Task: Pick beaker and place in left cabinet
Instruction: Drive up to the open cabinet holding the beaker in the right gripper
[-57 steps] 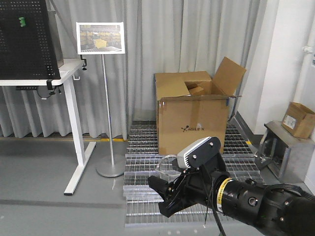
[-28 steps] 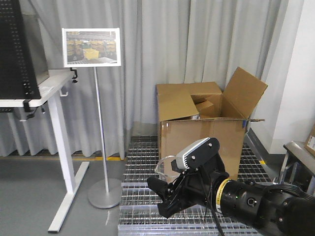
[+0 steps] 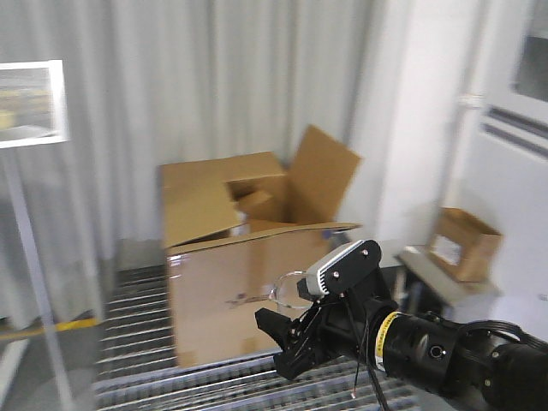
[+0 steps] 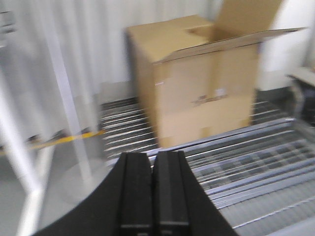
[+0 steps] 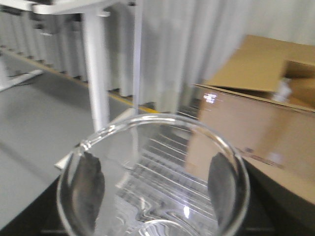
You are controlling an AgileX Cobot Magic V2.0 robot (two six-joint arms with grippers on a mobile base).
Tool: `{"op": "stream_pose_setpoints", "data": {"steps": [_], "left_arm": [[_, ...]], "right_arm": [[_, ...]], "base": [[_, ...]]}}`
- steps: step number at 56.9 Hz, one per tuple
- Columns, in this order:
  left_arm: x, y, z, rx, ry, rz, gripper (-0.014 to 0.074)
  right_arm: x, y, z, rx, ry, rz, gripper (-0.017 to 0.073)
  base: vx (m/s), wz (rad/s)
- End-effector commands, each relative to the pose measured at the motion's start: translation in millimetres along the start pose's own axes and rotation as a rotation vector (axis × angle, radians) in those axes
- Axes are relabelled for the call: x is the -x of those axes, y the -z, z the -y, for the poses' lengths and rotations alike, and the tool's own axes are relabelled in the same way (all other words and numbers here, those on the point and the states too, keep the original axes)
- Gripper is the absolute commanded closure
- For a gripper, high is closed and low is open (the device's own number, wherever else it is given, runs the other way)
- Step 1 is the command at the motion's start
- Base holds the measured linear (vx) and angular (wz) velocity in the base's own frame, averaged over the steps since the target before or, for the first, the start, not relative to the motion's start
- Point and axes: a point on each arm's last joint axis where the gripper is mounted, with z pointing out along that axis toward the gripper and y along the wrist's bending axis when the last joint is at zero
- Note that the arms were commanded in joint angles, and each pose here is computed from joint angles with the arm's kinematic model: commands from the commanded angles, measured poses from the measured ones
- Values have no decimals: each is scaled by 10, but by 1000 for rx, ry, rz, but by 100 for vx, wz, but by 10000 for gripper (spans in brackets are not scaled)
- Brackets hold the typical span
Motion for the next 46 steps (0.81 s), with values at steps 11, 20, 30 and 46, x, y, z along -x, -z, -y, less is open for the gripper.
{"op": "stream_pose_setpoints", "data": {"steps": [11, 20, 30, 46], "left_arm": [[112, 26, 18, -23, 5, 109, 590], [112, 26, 18, -23, 5, 109, 590], [112, 26, 18, -23, 5, 109, 590], [112, 26, 18, -23, 5, 109, 590]], "right_arm": [[290, 102, -10, 17, 6, 125, 384], [290, 102, -11, 17, 6, 126, 384], [290, 102, -11, 17, 6, 126, 384], [290, 102, -11, 18, 7, 125, 384]], "base": [[24, -95], [24, -94], [23, -87], [22, -81]]}}
